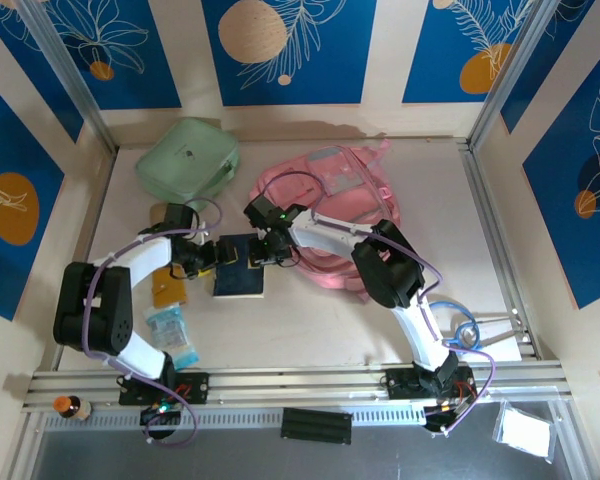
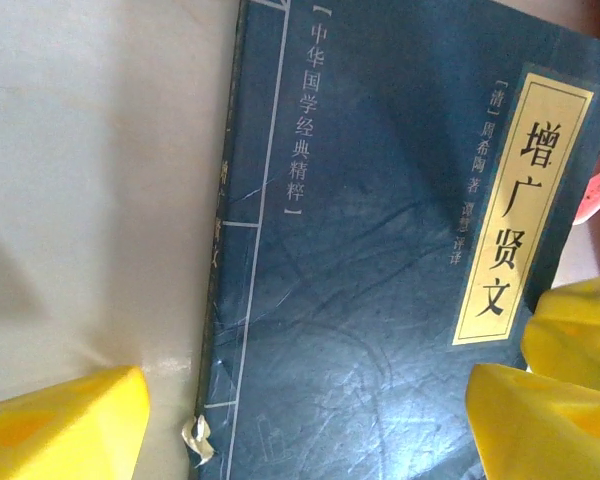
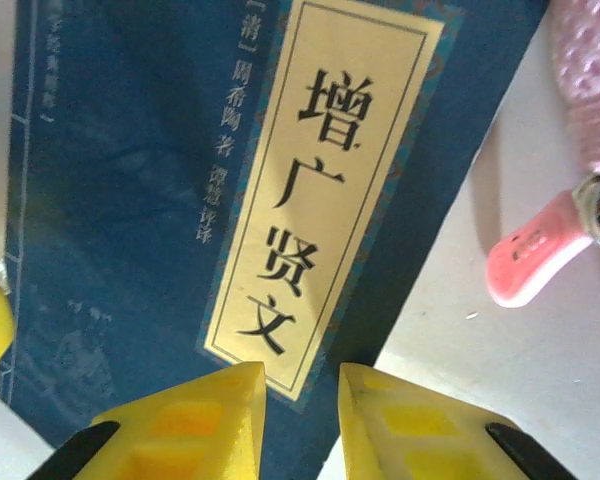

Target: Pack books, pencil case, and school supplies into a backpack

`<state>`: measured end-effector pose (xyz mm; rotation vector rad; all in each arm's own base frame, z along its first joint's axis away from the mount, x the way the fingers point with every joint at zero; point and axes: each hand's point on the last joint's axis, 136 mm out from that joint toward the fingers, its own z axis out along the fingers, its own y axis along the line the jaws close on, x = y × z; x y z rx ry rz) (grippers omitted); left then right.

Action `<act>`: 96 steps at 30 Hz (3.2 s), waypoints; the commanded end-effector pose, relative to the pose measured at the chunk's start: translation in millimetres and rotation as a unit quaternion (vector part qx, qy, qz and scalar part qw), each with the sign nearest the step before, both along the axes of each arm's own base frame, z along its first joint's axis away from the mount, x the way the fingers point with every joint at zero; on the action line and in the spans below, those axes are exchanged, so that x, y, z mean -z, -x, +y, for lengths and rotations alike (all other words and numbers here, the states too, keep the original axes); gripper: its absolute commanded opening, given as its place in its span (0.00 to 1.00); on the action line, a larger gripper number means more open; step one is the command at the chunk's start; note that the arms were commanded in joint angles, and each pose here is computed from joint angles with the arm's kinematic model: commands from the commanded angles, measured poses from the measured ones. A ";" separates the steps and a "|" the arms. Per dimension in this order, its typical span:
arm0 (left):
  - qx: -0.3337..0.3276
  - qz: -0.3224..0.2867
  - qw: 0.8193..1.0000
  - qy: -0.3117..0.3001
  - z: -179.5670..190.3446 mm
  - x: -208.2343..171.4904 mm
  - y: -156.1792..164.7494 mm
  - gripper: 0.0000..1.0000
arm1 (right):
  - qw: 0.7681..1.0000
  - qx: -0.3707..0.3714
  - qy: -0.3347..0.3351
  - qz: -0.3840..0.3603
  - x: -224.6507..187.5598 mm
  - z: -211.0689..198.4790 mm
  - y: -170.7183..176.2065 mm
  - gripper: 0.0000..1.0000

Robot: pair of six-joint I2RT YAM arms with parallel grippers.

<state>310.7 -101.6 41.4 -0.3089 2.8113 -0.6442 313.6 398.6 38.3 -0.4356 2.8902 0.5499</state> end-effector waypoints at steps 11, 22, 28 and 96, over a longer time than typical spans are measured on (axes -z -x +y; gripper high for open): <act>0.010 0.025 0.999 0.029 -6.7 11.3 6.9 0.74 | 0.999 -0.007 0.031 0.023 20.6 -8.6 2.1 0.29; 0.018 0.038 0.999 0.034 -8.3 17.2 16.9 0.58 | 0.998 -0.025 0.005 0.052 34.0 2.0 7.5 0.21; 0.010 0.052 0.998 0.039 -9.2 21.9 18.3 0.64 | 0.998 -0.021 0.000 0.064 39.7 1.7 8.8 0.20; -0.193 -0.298 0.885 0.302 -69.2 -221.6 -88.1 0.00 | 0.874 0.222 -0.431 -0.030 -173.5 -133.8 -43.2 0.81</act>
